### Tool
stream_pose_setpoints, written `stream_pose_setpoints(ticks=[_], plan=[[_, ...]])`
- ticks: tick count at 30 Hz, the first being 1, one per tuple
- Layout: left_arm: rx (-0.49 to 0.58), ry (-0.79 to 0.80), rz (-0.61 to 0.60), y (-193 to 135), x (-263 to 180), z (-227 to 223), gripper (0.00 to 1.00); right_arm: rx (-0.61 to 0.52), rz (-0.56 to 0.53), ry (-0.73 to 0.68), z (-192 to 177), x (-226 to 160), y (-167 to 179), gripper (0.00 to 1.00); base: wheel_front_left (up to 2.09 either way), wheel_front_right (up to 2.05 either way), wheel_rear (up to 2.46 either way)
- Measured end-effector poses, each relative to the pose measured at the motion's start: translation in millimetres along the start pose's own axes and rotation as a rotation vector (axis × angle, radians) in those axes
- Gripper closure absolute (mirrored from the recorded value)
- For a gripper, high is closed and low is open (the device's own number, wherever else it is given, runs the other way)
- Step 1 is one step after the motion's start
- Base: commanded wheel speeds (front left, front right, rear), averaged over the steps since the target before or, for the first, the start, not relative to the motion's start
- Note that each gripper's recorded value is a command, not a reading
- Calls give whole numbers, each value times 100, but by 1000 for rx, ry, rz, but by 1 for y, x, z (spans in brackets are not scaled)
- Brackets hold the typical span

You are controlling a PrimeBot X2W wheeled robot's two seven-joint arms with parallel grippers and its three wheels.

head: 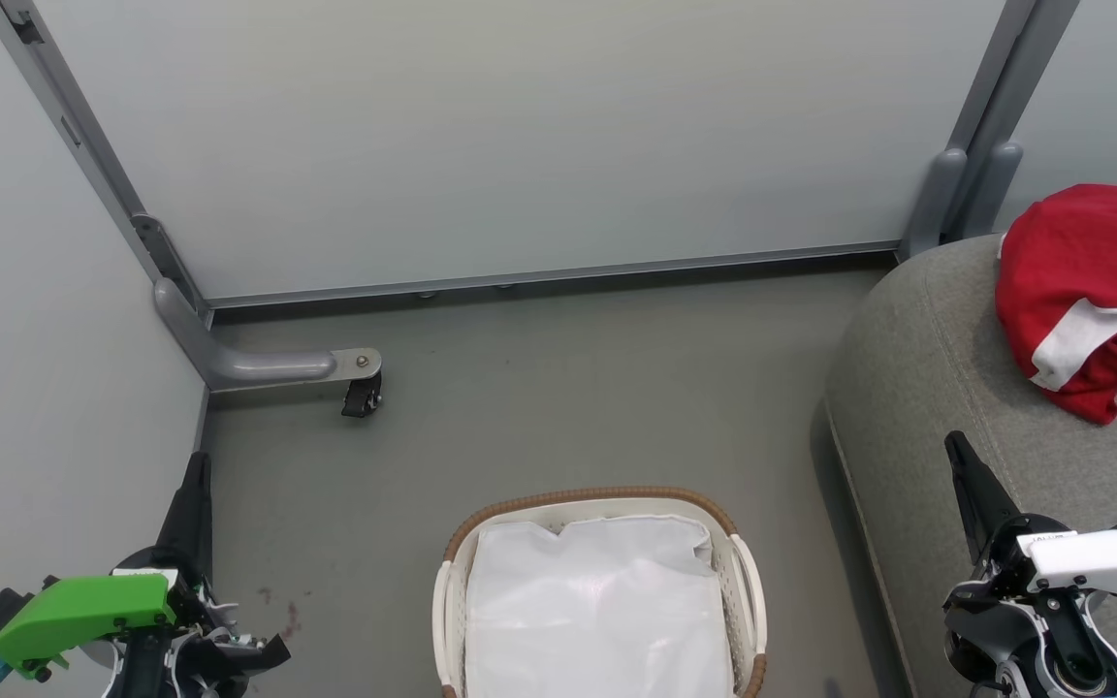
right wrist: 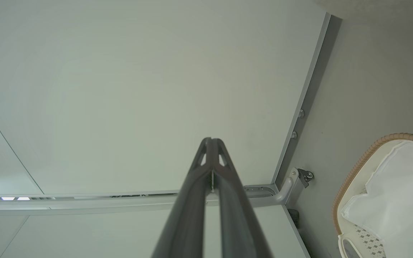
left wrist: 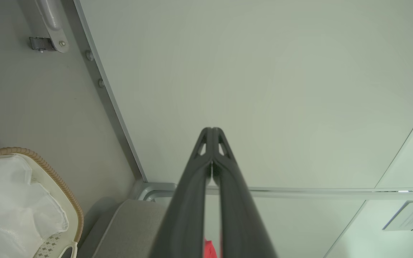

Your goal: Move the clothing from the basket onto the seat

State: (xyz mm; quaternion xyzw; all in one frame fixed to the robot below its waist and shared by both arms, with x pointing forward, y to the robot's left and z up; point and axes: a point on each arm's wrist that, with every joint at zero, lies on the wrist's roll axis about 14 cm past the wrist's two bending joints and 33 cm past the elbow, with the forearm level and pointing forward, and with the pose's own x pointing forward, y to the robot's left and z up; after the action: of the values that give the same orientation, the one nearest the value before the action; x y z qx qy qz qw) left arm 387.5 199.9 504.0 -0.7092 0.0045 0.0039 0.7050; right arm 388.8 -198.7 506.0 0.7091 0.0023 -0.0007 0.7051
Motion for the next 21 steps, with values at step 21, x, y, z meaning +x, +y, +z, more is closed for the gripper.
stream_pose_setpoints(ticks=[21], plan=[[0,-1,0,0,0,0,100,0,0,0,0,0,0,100,0,0,0]])
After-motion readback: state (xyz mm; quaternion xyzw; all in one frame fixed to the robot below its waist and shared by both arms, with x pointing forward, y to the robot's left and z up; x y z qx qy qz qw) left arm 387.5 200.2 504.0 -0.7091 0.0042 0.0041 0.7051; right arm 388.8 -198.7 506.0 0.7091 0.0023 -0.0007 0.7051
